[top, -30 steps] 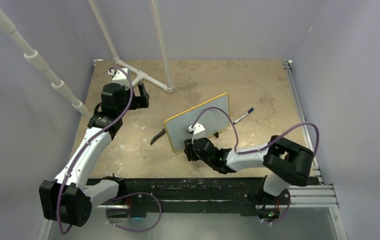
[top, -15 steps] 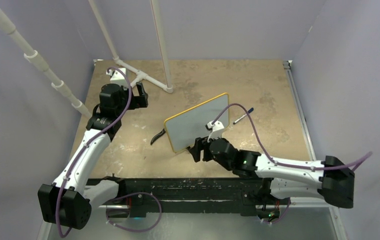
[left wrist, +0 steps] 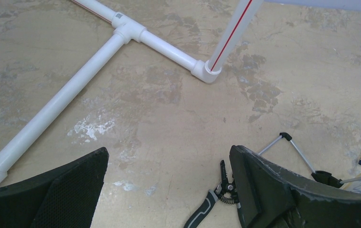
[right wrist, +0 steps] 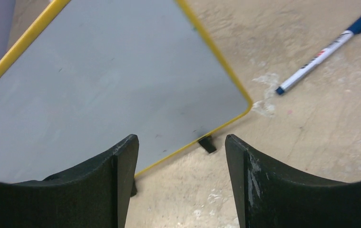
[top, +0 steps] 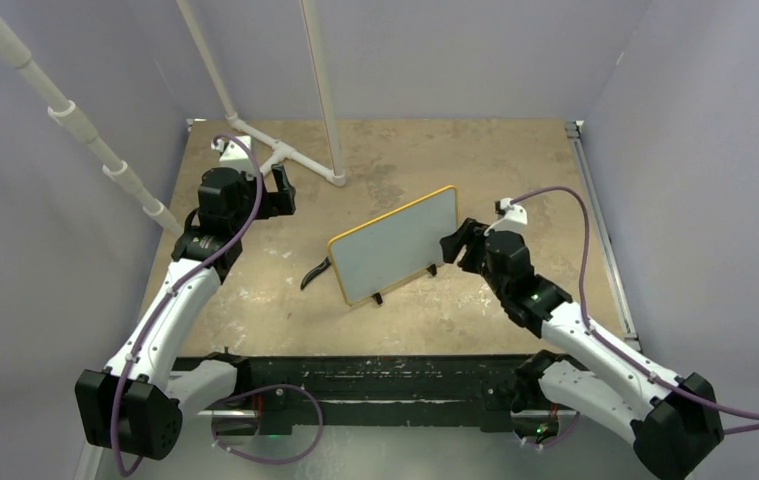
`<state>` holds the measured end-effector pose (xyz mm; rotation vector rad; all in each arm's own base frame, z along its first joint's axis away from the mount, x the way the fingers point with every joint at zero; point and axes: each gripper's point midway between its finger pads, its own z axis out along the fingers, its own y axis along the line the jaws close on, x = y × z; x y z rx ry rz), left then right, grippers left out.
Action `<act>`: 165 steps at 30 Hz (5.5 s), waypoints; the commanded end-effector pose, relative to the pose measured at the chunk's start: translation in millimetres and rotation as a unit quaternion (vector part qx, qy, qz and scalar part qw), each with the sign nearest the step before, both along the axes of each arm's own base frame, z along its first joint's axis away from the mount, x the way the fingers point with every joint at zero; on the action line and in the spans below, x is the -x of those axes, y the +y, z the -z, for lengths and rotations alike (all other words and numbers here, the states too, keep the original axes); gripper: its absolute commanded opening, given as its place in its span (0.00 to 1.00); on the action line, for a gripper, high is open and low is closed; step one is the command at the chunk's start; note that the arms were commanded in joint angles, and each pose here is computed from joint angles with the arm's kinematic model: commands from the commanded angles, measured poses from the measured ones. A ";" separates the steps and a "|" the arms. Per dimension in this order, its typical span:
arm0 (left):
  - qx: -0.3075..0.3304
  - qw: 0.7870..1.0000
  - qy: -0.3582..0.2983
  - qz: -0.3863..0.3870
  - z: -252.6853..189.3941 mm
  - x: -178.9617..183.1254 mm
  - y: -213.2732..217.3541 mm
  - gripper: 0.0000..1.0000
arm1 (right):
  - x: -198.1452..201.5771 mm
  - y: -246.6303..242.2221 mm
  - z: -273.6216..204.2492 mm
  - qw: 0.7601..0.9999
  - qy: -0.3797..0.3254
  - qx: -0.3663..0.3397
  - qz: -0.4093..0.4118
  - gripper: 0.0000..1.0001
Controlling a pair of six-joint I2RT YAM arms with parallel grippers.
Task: Write a sentence on the whiteboard
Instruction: Move the whiteboard to the center of the board, then pick up the whiteboard marker from the center of the board, then pass from the right arm to the left, then open the pen cap from the whiteboard marker.
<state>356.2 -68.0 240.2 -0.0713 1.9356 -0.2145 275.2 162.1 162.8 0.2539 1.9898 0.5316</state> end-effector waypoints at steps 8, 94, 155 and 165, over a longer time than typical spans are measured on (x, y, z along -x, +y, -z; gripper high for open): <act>-0.001 1.000 -0.023 0.001 -13.7 -0.6 2.5 0.98 | -71.5 -90.8 15.0 0.984 0.036 -0.005 0.175 0.68; 0.303 0.869 -0.058 0.386 -151.6 93.3 -222.7 0.93 | 31.6 102.0 -211.6 0.883 -0.310 -0.053 -0.349 0.00; 0.543 0.783 -0.166 0.256 -213.4 113.4 -158.5 0.00 | 85.0 140.3 -267.7 0.798 -0.317 -0.338 -0.385 0.66; 0.544 0.783 -0.162 0.255 -210.0 112.8 -159.0 0.00 | 77.5 138.4 -274.5 0.803 -0.315 -0.352 -0.364 0.50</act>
